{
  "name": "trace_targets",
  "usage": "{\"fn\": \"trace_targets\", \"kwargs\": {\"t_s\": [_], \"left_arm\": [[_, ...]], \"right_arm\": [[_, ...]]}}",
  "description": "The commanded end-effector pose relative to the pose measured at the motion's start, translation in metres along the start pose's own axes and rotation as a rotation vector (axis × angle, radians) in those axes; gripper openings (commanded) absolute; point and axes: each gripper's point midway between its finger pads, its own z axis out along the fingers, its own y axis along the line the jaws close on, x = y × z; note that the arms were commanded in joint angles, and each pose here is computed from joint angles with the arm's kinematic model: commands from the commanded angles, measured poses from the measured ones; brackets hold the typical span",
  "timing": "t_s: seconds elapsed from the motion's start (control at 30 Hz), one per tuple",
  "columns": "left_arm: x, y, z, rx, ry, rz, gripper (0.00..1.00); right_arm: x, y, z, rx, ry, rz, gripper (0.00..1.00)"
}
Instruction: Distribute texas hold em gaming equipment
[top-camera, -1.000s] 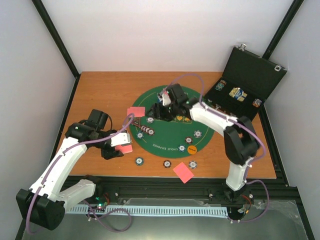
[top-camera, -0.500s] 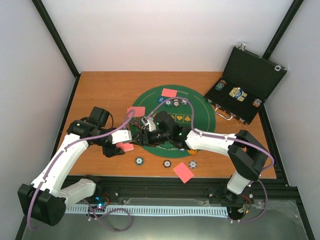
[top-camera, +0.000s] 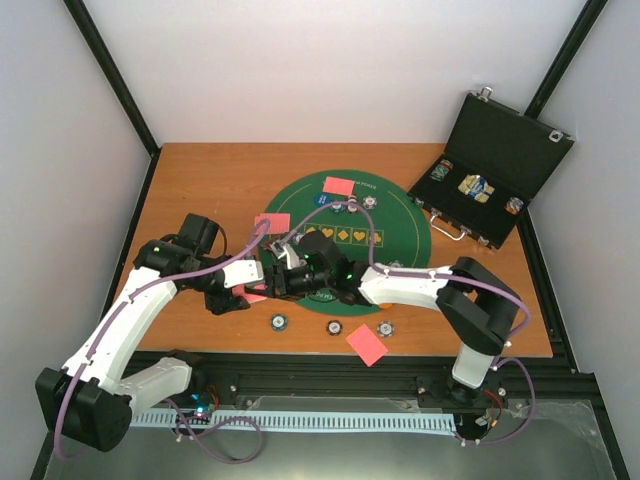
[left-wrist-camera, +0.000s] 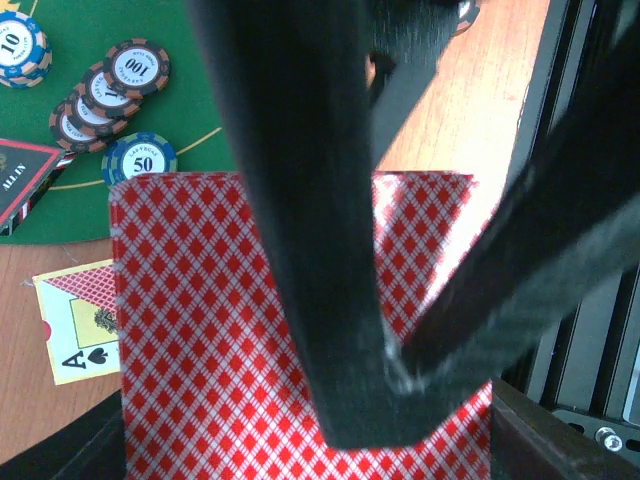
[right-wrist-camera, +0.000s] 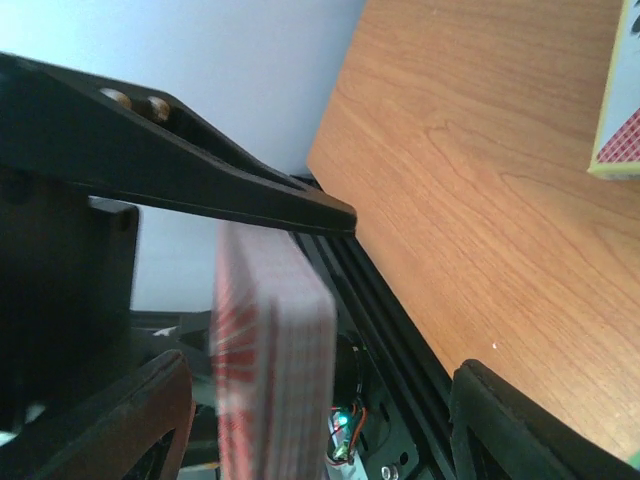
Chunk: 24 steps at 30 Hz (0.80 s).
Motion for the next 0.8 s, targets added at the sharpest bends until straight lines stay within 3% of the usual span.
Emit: {"fn": "trace_targets", "kwargs": {"t_s": [0.0, 0.33, 0.6, 0.77], "left_arm": [[-0.011, 0.005, -0.01, -0.031, -0.037, 0.022, 0.52], [-0.009, 0.004, -0.011, -0.031, -0.031, 0.024, 0.52], [-0.01, 0.003, -0.013, -0.038, -0.034, 0.036, 0.52], [-0.011, 0.003, -0.013, -0.036, -0.039, 0.036, 0.52]], "right_arm": [[0.006, 0.01, 0.022, -0.055, 0.031, -0.006, 0.71], [0.002, -0.002, 0.043, -0.058, 0.047, 0.038, 0.69], [0.008, -0.057, 0.014, 0.056, 0.026, 0.125, 0.6], [0.013, -0.068, 0.003, 0.096, 0.025, 0.13, 0.57]]}}
